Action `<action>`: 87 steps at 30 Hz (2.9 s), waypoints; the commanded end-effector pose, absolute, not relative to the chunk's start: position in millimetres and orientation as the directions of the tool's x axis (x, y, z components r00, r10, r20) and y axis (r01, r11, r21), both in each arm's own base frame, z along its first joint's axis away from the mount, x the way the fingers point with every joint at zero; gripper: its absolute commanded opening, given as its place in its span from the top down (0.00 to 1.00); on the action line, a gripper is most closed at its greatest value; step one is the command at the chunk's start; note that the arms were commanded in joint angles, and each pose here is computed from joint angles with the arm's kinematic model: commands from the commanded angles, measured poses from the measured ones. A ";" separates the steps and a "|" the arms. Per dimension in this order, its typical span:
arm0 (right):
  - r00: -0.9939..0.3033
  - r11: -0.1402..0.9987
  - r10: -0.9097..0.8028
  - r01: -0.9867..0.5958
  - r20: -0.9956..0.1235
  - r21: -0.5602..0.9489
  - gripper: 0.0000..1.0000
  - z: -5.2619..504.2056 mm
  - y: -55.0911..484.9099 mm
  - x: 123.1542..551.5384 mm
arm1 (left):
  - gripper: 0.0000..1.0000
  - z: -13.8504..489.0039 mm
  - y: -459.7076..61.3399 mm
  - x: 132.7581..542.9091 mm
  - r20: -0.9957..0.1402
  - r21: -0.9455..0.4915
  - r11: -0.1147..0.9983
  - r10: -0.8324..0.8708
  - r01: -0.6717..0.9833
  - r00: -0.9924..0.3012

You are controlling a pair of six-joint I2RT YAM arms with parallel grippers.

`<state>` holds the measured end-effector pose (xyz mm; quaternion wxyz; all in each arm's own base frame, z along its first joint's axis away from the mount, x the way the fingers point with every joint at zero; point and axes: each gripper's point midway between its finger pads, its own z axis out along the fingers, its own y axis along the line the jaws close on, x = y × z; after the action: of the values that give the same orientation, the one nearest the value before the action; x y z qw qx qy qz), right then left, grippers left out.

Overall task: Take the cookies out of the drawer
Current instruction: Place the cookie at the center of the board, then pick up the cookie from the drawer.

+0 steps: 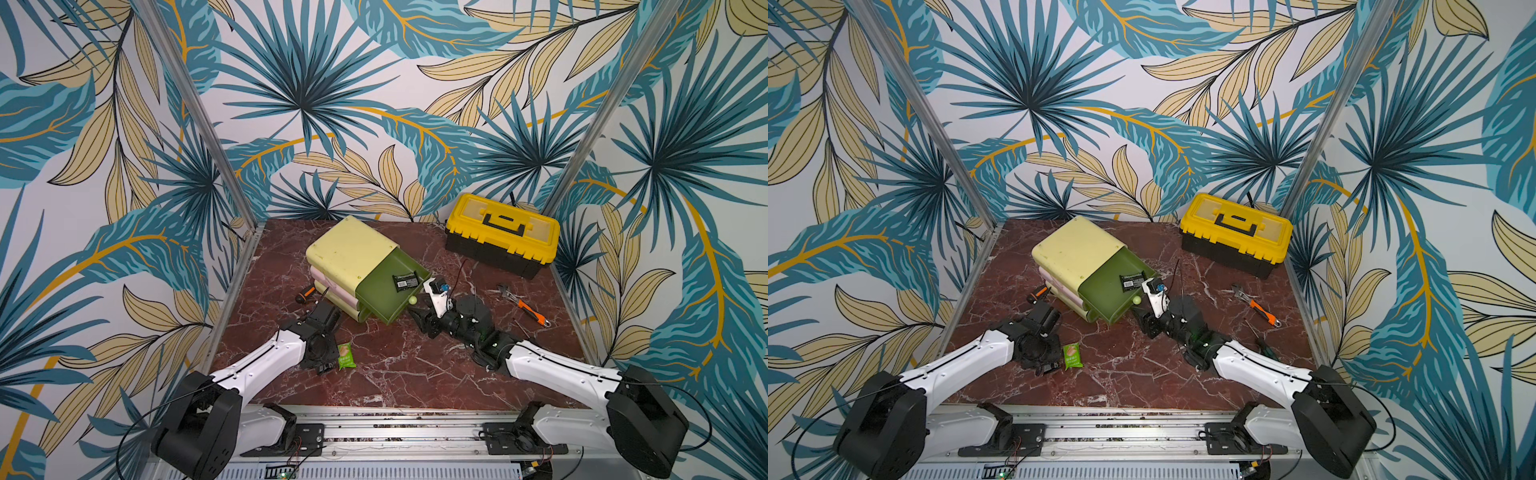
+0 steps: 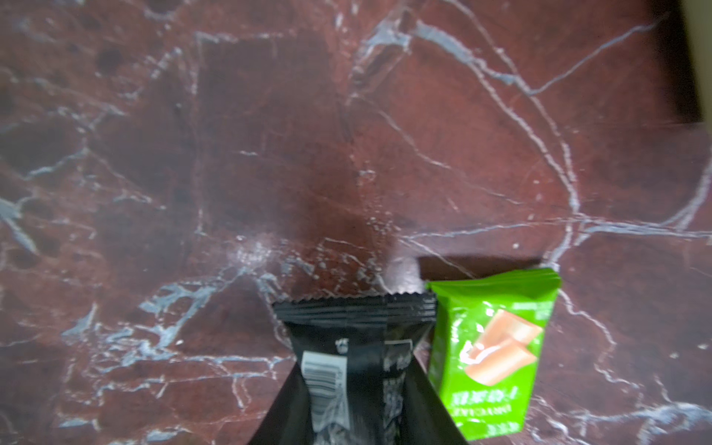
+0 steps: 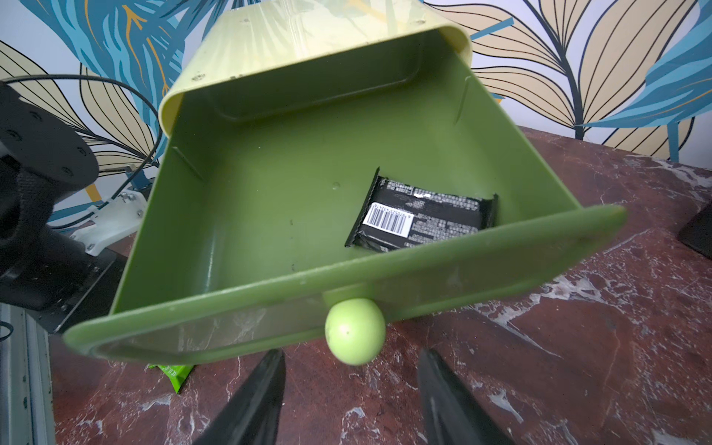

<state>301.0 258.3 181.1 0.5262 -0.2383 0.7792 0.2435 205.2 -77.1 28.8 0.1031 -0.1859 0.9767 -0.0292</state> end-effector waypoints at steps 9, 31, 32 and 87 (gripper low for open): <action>-0.330 0.772 -0.123 -0.624 -0.936 0.119 0.41 180.4 254.7 297.6 | 0.49 41.0 -70.8 211.5 -0.235 -0.085 0.926 -0.378 -0.368 -0.896; -0.350 0.759 -0.133 -0.638 -0.927 0.132 0.42 176.3 261.6 298.8 | 0.50 300.0 -160.8 265.5 -0.688 -0.342 0.926 -0.131 0.159 -0.714; -0.350 0.759 -0.133 -0.638 -0.927 0.132 0.42 176.7 261.8 299.3 | 0.50 305.8 -171.8 268.7 -0.694 -0.354 0.919 -0.132 0.175 -0.708; -0.318 0.776 -0.095 -0.617 -0.943 0.130 0.42 182.6 256.2 301.6 | 0.64 186.8 -275.1 387.7 -0.612 -0.383 0.905 -0.400 -0.186 -0.682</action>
<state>302.5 257.2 180.2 0.5280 -0.2336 0.7802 0.2409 387.7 -275.7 181.9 0.3674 -0.1588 0.9045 -0.1472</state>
